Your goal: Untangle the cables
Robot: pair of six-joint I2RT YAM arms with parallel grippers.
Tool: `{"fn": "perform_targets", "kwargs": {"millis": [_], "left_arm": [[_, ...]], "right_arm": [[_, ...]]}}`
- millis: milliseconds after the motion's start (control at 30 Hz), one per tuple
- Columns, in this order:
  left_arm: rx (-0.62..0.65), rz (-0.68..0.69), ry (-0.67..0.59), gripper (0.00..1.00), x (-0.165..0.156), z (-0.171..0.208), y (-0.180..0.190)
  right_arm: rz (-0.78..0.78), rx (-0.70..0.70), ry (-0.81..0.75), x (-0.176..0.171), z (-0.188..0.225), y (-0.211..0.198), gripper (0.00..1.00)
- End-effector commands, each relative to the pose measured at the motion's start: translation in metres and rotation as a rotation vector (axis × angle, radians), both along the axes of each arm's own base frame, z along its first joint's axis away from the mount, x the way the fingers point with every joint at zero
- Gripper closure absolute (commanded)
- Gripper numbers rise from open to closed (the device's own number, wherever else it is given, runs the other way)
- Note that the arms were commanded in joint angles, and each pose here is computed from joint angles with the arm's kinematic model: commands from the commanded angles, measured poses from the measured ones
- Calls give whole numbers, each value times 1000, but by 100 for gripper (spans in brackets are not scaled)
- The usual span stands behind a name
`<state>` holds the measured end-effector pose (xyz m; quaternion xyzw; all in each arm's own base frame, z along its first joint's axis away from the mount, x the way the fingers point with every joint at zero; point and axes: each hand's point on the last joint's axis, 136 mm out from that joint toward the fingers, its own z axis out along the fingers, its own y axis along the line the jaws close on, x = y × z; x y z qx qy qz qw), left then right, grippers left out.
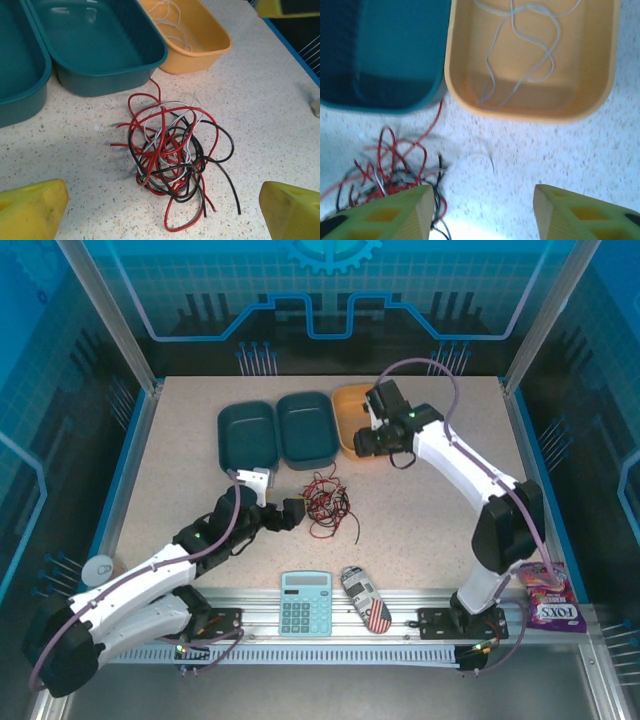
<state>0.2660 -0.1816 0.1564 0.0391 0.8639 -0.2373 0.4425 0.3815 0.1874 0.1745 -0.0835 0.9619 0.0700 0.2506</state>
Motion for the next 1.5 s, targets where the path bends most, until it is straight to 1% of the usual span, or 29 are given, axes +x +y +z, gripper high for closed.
{"fn": "perform_targets", "kwargs": {"millis": [0, 33, 67, 100, 233, 367, 467, 533, 600, 633, 733, 800, 833, 867, 933, 1100, 1233, 1467], "left_arm": [[-25, 51, 17, 1, 9, 7, 2], [-22, 51, 31, 1, 9, 4, 1], [-23, 51, 43, 1, 10, 2, -1], [-18, 50, 54, 1, 10, 0, -2], [-21, 39, 102, 1, 12, -8, -9], [-8, 42, 161, 1, 16, -20, -15], [-8, 27, 195, 1, 20, -27, -23], [-8, 19, 207, 1, 25, -31, -29], [1, 18, 211, 3, 29, -35, -32], [4, 21, 211, 4, 32, -36, -33], [-1, 14, 218, 7, 39, -41, -40], [-1, 13, 228, 7, 42, -45, -44], [-2, 15, 234, 7, 44, -47, -45], [0, 18, 238, 7, 45, -49, -46], [4, 22, 244, 7, 47, -52, -46], [4, 38, 249, 7, 49, -56, -45], [0, 41, 253, 11, 48, -59, -44], [-14, 49, 266, 12, 45, -64, -42]], "right_arm": [[-53, 17, -32, -15, -1, -2, 32], [-56, 17, -26, -23, -5, -3, 25], [-65, 13, -22, -30, -8, -5, 10], [-73, 9, -20, -35, -12, -6, 0], [-99, 31, 0, -52, -27, -7, 0], [-114, 56, 16, -62, -38, -3, 0], [-103, 101, 19, -63, -40, 4, 0], [-114, 107, 27, -62, -41, 4, 0], [-127, 110, 35, -60, -41, 6, 0], [-140, 108, 38, -57, -42, 6, 1], [-190, 94, 46, -48, -44, 3, 8], [-206, 84, 60, -41, -47, 4, 17], [-218, 76, 64, -37, -47, 4, 20], [-222, 68, 75, -34, -50, 6, 22], [-243, 51, 106, -28, -57, 9, 31], [-286, 15, 171, -17, -79, 19, 37], [-320, 33, 174, -7, -94, 26, 42], [-371, 48, 178, 3, -112, 34, 48]]}}
